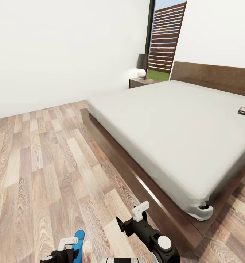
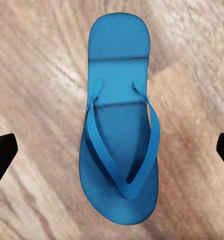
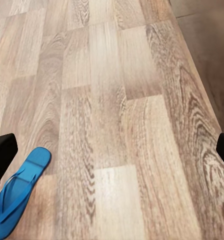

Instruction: In the bedroom, move the book from the bed onto either nightstand, and place the two sandals side by side next to the bed.

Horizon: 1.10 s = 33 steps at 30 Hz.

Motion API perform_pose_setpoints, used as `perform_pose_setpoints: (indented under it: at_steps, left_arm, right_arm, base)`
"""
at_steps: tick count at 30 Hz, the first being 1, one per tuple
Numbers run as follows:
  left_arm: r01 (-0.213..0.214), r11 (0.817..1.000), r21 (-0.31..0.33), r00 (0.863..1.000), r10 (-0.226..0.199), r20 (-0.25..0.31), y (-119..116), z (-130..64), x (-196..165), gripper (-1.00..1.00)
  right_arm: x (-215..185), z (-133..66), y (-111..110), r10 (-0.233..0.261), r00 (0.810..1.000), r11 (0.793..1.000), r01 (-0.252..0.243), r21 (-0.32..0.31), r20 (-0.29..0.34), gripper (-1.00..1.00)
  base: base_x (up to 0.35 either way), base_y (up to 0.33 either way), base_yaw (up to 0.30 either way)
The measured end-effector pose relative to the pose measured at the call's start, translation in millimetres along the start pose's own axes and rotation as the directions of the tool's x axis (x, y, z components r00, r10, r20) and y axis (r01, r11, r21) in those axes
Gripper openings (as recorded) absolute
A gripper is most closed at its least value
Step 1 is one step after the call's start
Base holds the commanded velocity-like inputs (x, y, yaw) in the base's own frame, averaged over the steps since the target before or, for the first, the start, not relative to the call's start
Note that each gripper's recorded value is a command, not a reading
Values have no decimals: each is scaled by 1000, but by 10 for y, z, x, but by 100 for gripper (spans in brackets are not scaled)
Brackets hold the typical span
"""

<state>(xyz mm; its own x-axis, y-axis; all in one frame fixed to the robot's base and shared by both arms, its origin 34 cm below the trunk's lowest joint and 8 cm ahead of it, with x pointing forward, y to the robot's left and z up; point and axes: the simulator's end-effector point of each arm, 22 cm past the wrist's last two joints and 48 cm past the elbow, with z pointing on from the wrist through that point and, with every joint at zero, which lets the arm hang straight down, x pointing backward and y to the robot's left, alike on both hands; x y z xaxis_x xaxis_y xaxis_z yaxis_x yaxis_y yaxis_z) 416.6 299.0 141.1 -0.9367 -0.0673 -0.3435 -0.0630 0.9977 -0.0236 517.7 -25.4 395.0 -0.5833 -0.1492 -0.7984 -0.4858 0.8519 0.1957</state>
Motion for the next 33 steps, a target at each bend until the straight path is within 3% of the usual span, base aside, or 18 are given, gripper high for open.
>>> perform_pose_setpoints:
  at_steps: [17, 33]
  left_arm:
    - [-1, 1000, 0, 1000, 1, 18, -4, 0, -31, 100]
    - [0, 1000, -2, 1000, 0, -24, 4, 103, 174, 100]
  right_arm:
    - [3, 2, 4, 1, 1000, 1000, -1, -1, -1, 100]
    - [220, 91, -15, 25, 999, 1000, -25, -7, -43, 100]
  base:
    - [0, 0, 0]
    - [0, 0, 0]
